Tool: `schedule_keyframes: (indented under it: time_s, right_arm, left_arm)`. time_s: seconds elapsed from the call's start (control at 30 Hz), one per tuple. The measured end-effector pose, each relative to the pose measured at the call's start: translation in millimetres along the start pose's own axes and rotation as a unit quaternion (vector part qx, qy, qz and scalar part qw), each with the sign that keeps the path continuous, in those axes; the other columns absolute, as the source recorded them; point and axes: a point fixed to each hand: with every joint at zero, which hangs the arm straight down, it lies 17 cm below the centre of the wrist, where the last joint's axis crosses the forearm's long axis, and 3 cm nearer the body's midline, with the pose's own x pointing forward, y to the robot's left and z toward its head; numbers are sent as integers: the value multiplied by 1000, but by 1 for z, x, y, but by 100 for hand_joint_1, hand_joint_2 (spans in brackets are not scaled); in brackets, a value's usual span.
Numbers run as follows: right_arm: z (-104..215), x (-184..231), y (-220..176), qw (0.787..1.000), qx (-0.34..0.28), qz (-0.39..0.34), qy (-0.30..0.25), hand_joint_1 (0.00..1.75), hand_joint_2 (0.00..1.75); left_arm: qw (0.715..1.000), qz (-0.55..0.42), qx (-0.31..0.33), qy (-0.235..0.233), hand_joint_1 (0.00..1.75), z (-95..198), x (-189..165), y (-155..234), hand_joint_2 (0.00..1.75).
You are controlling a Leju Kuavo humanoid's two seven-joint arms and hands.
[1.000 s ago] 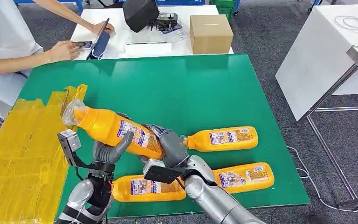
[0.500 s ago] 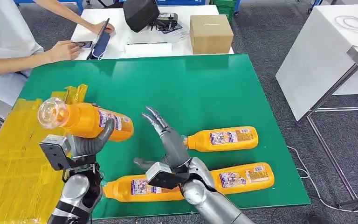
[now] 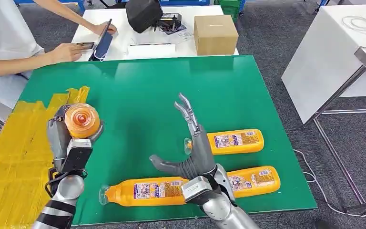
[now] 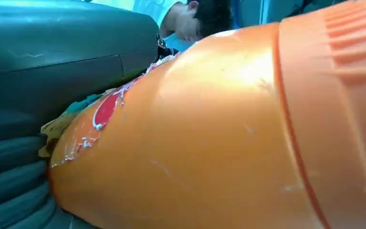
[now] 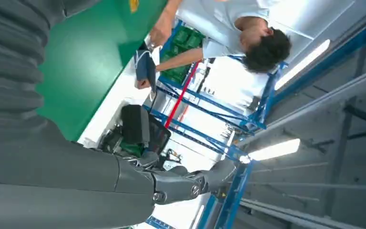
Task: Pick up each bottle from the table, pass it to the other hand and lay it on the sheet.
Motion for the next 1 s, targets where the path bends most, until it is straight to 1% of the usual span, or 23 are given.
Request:
schedule_keyframes:
  time_s: [0.07, 0.1, 0.13, 0.17, 0.2, 0.23, 0.27, 0.33, 0.4, 0.57, 0.77, 0.9, 1.0]
  right_arm:
    - [0, 5, -6, 1000, -11, 6, -9, 0, 175]
    - [0, 9, -10, 1000, -18, 9, -15, 0, 175]
    - [0, 13, -14, 999, -24, 11, -20, 0, 175]
    - [1, 17, -17, 999, -28, 13, -24, 0, 175]
    - [1, 21, -21, 999, -34, 17, -29, 0, 175]
    - [0, 26, -25, 998, -39, 20, -36, 0, 175]
    - [-1, 31, -28, 998, -43, 23, -41, 0, 175]
    - [-1, 39, -35, 997, -50, 28, -51, 0, 175]
    - [-3, 45, -38, 996, -53, 35, -59, 0, 175]
    - [-4, 50, -43, 995, -58, 51, -65, 0, 175]
    - [-4, 50, -44, 995, -59, 57, -64, 0, 175]
    - [-4, 50, -44, 995, -58, 58, -63, 0, 175]
    - [-4, 49, -44, 995, -57, 59, -61, 0, 175]
  left_arm:
    - [997, -67, -22, -26, 175, -1, 2, -4, 175]
    - [989, -133, -41, -55, 175, -1, 3, -8, 175]
    - [972, -211, -64, -84, 175, -1, 0, -12, 175]
    - [955, -268, -82, -95, 175, -1, -8, -16, 175]
    - [935, -324, -104, -99, 175, 0, -23, -23, 175]
    - [921, -360, -120, -88, 175, 1, -43, -24, 175]
    - [916, -374, -129, -67, 175, 2, -61, -22, 175]
    - [914, -379, -147, -3, 175, 4, -102, -14, 175]
    - [903, -394, -171, 28, 175, 8, -131, -12, 175]
    - [862, -455, -218, 46, 175, 23, -180, 0, 175]
    - [827, -475, -289, 84, 175, 55, -227, 7, 175]
    - [817, -474, -314, 94, 175, 69, -239, 7, 175]
    - [816, -455, -342, 106, 175, 81, -246, 3, 175]
